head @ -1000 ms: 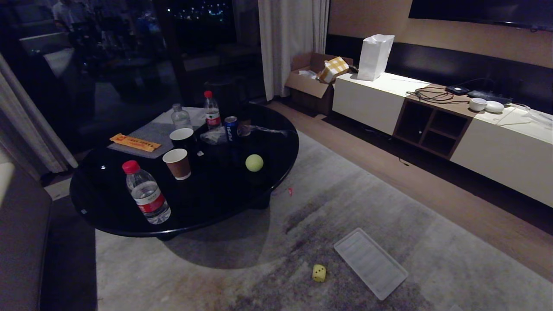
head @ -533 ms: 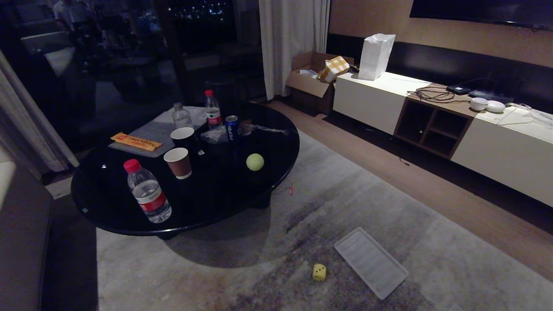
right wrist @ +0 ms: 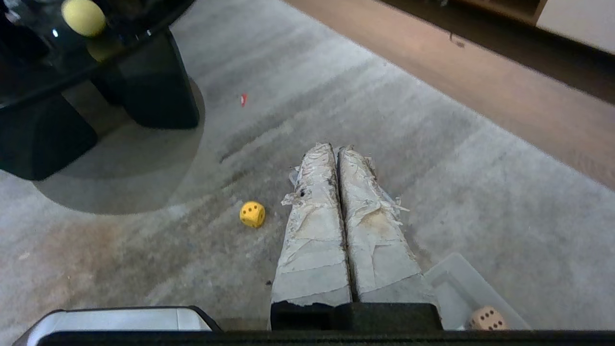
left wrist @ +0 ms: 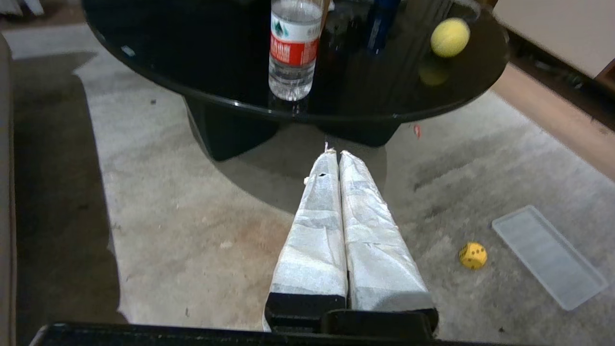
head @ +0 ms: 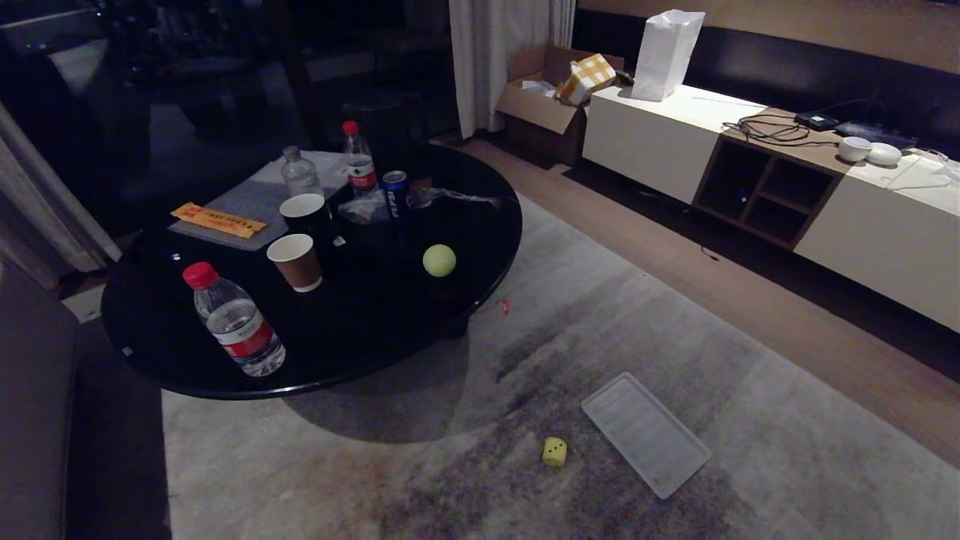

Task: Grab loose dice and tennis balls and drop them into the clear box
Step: Pick up toys out of the box

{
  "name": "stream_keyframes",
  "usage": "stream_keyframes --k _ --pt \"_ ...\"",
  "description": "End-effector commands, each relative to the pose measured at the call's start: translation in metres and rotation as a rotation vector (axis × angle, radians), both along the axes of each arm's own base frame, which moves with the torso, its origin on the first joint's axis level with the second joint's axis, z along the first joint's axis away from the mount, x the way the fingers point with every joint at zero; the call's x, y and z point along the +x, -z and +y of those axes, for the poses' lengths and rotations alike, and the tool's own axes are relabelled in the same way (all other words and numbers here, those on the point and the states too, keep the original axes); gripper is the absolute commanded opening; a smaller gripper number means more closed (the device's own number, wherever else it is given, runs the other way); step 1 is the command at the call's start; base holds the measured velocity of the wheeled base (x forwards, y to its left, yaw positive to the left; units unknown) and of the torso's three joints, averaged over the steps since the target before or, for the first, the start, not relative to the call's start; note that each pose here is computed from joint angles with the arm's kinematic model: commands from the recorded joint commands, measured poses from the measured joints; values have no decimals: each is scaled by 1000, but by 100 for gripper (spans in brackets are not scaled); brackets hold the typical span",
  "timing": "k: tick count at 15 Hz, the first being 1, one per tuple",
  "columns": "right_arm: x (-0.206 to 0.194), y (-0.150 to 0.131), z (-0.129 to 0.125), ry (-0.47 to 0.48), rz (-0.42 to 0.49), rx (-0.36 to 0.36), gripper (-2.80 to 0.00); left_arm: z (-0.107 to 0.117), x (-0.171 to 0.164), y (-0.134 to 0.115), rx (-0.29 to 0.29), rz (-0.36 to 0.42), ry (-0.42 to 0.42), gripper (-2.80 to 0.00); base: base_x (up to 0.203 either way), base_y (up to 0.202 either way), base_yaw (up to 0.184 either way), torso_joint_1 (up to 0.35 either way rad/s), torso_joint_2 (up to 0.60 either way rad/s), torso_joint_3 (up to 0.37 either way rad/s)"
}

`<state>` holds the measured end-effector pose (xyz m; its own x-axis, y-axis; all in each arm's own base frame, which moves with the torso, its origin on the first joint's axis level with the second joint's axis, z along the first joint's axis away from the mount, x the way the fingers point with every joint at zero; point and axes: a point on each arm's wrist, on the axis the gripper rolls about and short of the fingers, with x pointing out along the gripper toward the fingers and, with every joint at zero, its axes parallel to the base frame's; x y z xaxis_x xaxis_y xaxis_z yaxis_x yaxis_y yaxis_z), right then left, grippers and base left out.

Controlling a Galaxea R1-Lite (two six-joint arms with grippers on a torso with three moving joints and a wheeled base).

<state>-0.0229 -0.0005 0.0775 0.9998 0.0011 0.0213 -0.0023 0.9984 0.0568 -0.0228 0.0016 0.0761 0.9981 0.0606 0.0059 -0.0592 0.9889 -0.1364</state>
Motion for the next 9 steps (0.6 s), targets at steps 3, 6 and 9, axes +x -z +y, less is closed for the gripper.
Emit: stream_keyframes --k 3,6,9 --pt "1 2 0 0 9 0 -280 0 0 0 -2 2 -2 -280 0 0 0 5 5 -195" --pt "1 2 0 0 9 0 -280 0 0 0 -2 0 -2 -280 0 0 0 3 2 -197" --pt "1 2 0 0 9 0 -280 0 0 0 -2 3 -1 -280 0 0 0 1 -2 -197"
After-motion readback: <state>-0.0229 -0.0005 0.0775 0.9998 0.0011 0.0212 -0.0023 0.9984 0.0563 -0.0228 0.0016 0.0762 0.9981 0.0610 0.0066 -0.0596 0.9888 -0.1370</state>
